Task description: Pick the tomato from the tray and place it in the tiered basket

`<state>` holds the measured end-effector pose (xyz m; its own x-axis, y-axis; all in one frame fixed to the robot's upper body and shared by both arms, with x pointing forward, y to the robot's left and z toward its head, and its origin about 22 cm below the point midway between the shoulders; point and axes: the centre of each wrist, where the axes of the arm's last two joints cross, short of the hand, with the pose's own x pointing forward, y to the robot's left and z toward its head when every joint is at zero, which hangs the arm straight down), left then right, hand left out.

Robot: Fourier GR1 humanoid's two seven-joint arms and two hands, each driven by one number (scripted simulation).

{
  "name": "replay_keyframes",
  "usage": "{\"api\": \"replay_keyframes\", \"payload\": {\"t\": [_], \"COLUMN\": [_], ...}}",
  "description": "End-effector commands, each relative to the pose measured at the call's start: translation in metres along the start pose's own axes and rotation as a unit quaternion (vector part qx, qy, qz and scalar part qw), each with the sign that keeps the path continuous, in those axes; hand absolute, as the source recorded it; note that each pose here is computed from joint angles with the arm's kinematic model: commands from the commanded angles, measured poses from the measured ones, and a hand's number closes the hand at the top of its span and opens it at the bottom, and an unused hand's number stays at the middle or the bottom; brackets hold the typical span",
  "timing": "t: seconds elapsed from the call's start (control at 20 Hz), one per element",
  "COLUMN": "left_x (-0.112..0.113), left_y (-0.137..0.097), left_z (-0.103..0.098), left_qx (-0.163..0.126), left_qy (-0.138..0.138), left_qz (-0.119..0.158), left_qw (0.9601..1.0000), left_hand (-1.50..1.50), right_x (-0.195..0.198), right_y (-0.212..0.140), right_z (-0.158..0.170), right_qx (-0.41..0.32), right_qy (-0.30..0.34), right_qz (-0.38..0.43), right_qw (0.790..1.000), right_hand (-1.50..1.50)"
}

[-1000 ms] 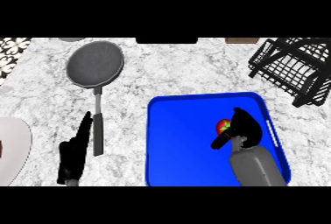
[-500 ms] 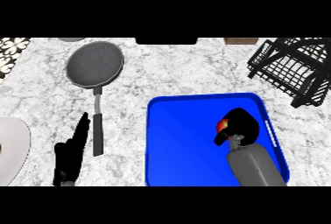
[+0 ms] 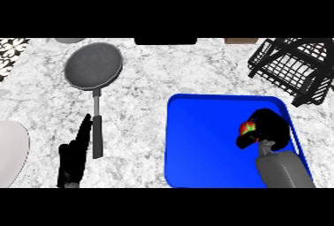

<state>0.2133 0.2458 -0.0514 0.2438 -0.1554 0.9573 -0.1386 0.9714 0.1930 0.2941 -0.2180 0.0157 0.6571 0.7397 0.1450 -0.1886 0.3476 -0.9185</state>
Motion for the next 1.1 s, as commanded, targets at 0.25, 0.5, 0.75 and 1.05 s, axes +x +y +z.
{"api": "replay_keyframes", "payload": {"t": [0.25, 0.5, 0.75, 1.05], "left_x": [-0.003, -0.017, -0.013, -0.002], "left_y": [0.005, 0.005, 0.011, 0.000], "left_z": [0.003, 0.003, 0.014, 0.006], "left_qx": [0.021, 0.015, 0.010, -0.009], "left_qy": [0.018, 0.032, 0.019, 0.011], "left_qz": [0.003, 0.008, -0.007, -0.002], "left_qw": [0.9996, 0.9994, 0.9997, 0.9999], "left_hand": [0.00, 0.00, 0.00, 0.00], "right_x": [-0.146, -0.181, -0.175, -0.178], "right_y": [-0.128, -0.192, -0.261, -0.298], "right_z": [-0.039, -0.018, 0.043, 0.078], "right_qx": [-0.077, -0.154, -0.249, -0.268], "right_qy": [-0.070, -0.098, -0.131, -0.128], "right_qz": [-0.100, -0.219, -0.205, -0.198], "right_qw": [0.989, 0.959, 0.938, 0.934], "right_hand": [1.50, 1.50, 1.50, 1.50]}}
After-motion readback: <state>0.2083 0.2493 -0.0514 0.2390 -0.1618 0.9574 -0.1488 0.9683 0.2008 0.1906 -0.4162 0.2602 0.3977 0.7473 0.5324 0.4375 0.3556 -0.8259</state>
